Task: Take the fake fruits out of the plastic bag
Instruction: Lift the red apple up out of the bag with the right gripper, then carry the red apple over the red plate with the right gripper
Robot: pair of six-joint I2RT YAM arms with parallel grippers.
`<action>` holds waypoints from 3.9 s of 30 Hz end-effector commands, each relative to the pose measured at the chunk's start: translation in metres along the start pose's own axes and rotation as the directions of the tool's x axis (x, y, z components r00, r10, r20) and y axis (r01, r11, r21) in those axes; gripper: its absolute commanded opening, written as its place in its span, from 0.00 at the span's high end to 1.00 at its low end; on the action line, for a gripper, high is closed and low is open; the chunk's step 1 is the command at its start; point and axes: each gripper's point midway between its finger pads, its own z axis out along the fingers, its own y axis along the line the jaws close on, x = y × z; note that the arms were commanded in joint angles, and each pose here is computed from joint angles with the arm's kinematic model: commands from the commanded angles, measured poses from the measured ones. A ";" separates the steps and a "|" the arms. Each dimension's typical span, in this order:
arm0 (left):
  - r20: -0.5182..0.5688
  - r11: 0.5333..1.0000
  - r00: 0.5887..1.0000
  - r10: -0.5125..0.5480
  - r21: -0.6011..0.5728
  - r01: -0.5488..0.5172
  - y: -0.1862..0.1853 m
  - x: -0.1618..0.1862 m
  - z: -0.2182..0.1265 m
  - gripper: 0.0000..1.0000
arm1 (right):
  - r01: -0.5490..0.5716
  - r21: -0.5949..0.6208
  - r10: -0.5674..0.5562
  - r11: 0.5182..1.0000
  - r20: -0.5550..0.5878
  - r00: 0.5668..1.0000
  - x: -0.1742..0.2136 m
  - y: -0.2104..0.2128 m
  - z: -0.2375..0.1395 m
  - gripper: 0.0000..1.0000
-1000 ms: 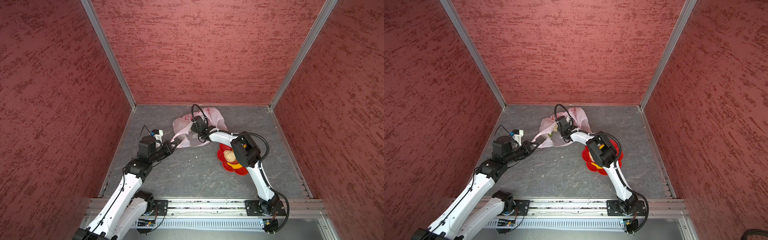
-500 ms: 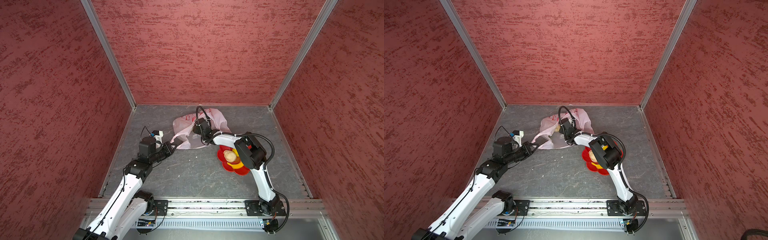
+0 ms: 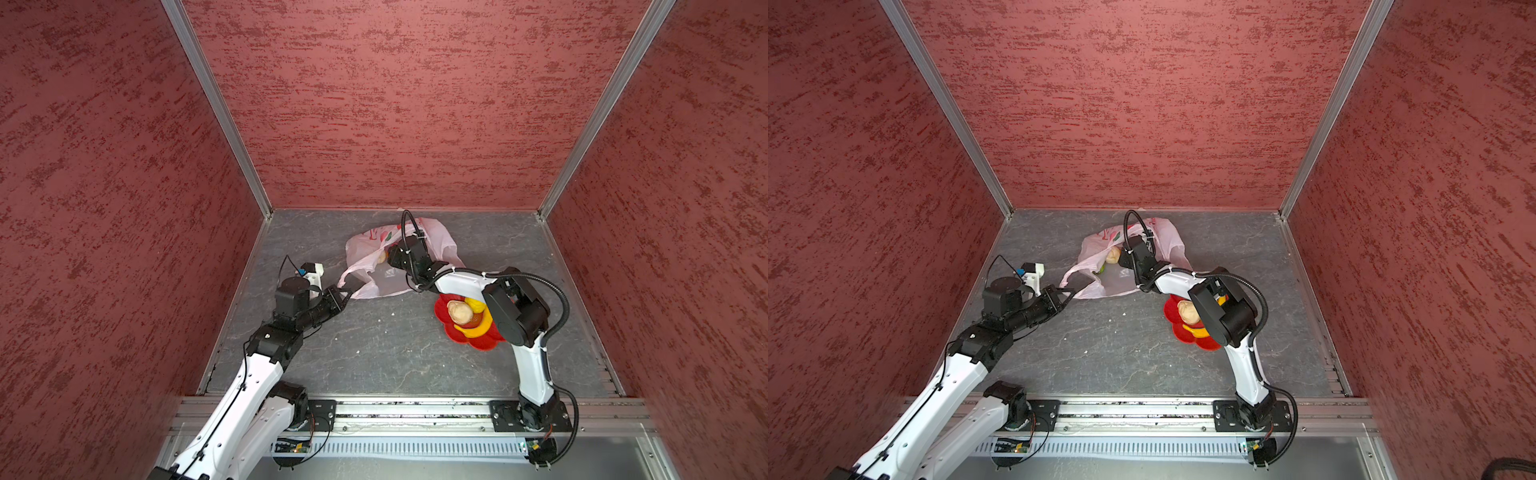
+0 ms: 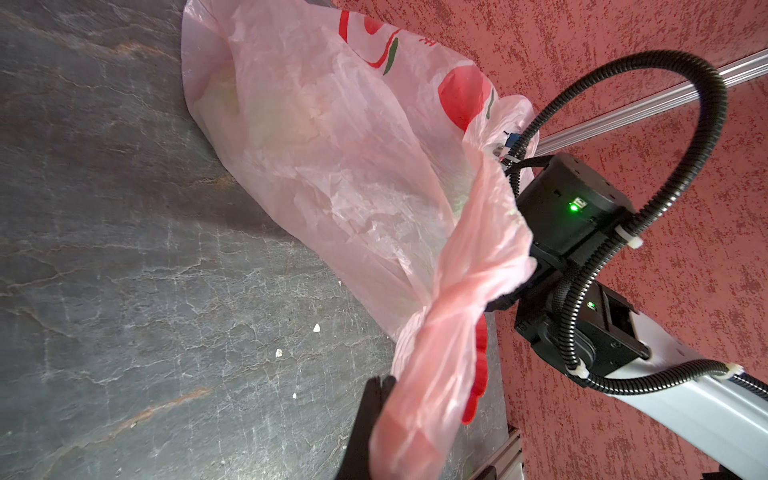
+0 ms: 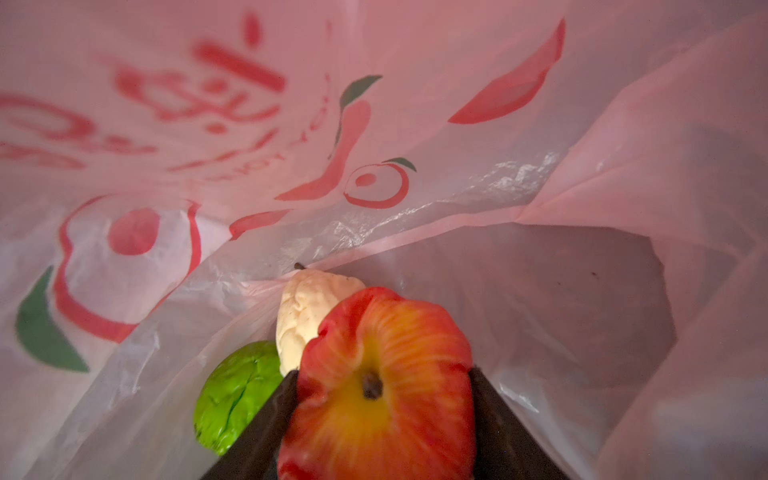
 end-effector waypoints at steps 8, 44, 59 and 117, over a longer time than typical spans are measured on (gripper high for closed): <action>0.013 1.000 1.000 0.008 -0.002 -0.008 0.002 -0.003 0.009 1.00 | 0.057 -0.142 -0.063 0.988 -0.038 0.997 -0.008 0.034 -0.044 0.78; 0.149 0.999 0.988 0.035 0.000 -0.036 -0.016 -0.032 -0.007 1.00 | 0.228 -0.262 -0.302 0.938 -0.292 0.907 0.029 0.054 -0.161 0.80; 0.136 0.999 0.990 0.031 -0.016 -0.029 -0.008 -0.029 -0.003 1.00 | 0.314 -0.220 -0.338 0.923 -0.077 0.938 -0.062 0.066 -0.251 0.80; 0.158 0.998 0.987 0.017 -0.064 -0.007 0.007 -0.031 -0.018 1.00 | 0.144 0.256 -0.080 0.956 -0.247 0.966 -0.024 -0.153 -0.194 0.82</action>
